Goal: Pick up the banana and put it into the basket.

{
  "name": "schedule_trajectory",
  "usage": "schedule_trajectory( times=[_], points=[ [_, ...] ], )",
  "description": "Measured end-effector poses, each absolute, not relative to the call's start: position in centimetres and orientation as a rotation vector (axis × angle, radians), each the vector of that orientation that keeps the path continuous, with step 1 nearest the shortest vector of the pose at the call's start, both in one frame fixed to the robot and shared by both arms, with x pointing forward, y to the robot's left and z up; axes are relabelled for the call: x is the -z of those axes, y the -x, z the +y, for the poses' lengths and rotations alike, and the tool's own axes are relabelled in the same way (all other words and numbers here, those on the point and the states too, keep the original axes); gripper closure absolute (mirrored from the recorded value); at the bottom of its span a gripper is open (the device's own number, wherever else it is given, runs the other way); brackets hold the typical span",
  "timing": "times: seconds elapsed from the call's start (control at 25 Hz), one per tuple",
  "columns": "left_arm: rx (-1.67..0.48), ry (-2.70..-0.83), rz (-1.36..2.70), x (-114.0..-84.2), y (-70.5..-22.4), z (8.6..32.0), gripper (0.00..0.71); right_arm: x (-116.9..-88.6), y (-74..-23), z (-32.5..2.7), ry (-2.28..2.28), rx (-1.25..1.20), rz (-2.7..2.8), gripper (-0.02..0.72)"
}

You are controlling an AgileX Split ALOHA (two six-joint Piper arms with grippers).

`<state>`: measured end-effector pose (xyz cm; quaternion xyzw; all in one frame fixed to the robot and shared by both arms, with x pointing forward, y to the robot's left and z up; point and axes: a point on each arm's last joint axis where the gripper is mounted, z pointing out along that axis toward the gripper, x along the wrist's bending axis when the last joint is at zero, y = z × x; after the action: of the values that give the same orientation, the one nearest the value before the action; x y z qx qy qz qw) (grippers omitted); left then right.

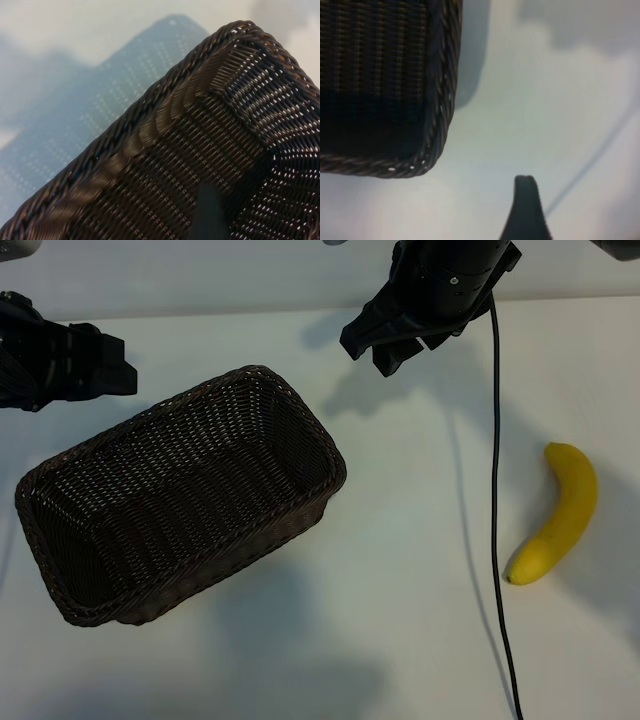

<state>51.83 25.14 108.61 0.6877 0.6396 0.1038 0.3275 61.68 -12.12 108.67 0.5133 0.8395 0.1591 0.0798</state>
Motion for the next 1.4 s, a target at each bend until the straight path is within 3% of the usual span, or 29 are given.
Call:
schedule_trajectory(
  times=[1.4],
  points=[
    [-0.251,-1.769,1.736,-108.63,-51.58,25.28,0.148,-108.68,-61.69,-12.12,-1.524,-0.476,2.516,0.191]
  ],
)
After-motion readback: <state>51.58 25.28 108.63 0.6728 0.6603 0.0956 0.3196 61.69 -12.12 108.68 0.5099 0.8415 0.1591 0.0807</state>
